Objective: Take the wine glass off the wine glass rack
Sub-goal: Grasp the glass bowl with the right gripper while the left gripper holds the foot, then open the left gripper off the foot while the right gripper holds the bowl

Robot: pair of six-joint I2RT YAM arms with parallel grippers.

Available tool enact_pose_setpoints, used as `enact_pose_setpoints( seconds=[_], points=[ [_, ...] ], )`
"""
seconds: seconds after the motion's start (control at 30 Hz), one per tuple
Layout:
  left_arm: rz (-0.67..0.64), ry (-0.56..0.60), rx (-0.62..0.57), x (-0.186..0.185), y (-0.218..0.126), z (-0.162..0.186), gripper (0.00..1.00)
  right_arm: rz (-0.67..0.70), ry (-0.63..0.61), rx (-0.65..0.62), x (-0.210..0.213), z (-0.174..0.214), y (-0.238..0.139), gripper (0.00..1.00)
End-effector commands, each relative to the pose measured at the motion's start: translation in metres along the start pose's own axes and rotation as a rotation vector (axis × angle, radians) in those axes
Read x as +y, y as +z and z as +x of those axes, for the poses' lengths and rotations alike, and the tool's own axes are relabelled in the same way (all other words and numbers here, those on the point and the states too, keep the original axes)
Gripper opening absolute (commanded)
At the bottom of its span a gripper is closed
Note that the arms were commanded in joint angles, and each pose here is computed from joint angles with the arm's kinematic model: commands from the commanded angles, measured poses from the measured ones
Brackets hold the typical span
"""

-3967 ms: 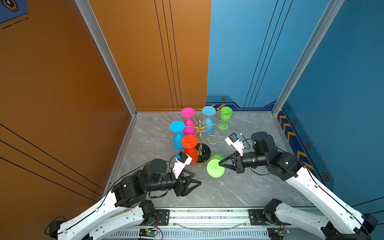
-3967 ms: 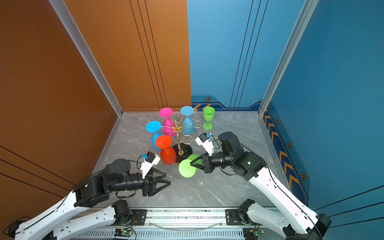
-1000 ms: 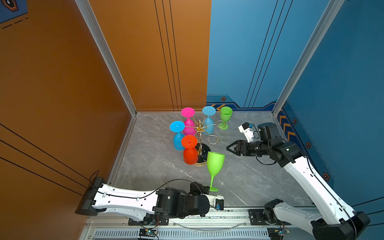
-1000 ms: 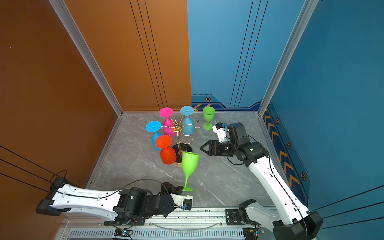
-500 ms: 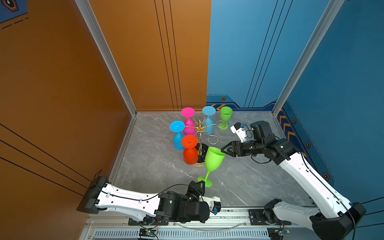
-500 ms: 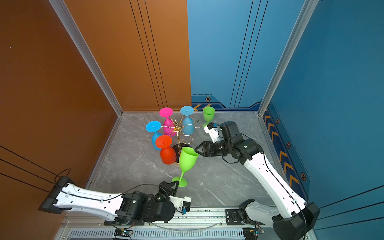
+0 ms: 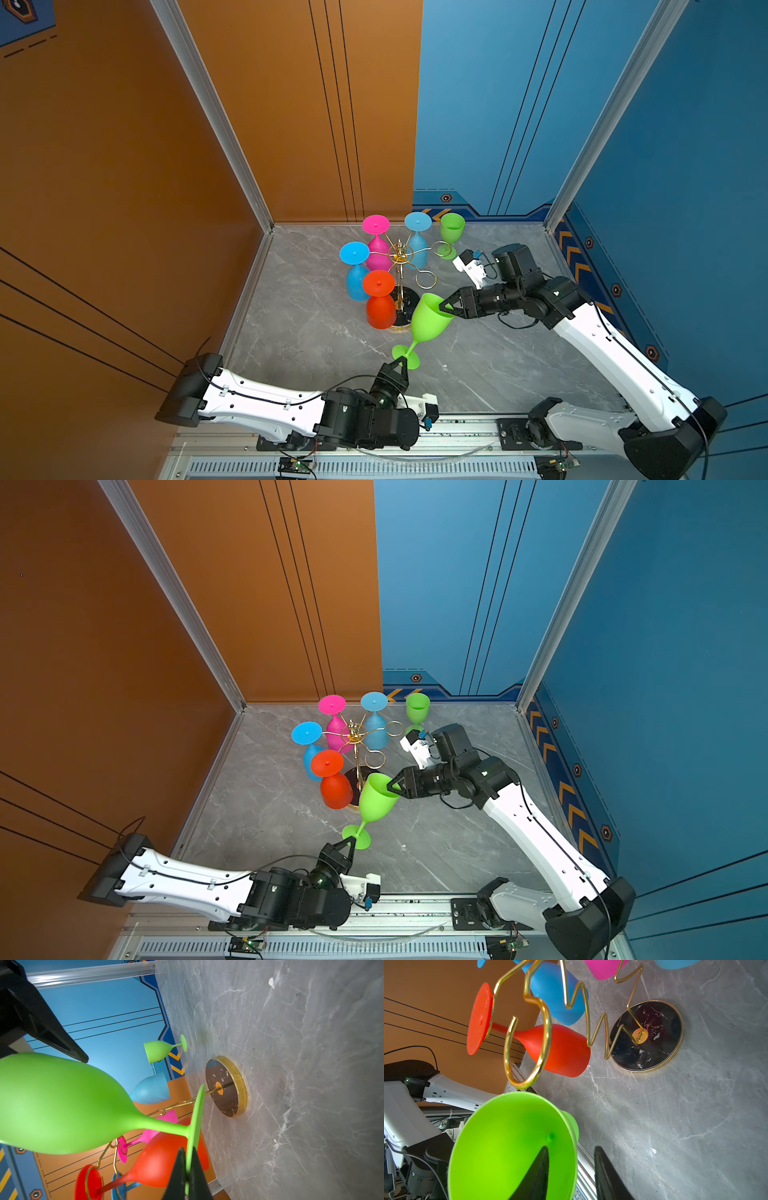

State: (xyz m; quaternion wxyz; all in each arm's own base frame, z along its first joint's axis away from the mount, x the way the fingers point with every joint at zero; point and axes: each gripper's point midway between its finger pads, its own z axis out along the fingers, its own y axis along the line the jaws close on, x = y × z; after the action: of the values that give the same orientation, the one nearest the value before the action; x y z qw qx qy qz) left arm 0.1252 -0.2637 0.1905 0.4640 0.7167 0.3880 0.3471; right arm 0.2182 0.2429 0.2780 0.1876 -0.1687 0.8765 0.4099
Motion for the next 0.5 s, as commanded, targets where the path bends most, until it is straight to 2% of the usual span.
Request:
enact_pose_setpoints(
  seconds=[0.0, 0.13, 0.47],
  points=[
    [-0.099, 0.019, 0.03, 0.0149, -0.0011, 0.0001, 0.0, -0.02, -0.016, 0.03, 0.0076, 0.0036, -0.0025, 0.34],
    [-0.109, 0.029, 0.032, 0.0141, -0.0006, 0.0004, 0.0, -0.019, -0.017, 0.035, 0.0078, 0.0042, -0.0023, 0.27],
    [-0.131, -0.037, 0.029, 0.0231, -0.0029, 0.0017, 0.02, -0.005, -0.032, 0.032, 0.0086, 0.0046, -0.0063, 0.12]
  ],
)
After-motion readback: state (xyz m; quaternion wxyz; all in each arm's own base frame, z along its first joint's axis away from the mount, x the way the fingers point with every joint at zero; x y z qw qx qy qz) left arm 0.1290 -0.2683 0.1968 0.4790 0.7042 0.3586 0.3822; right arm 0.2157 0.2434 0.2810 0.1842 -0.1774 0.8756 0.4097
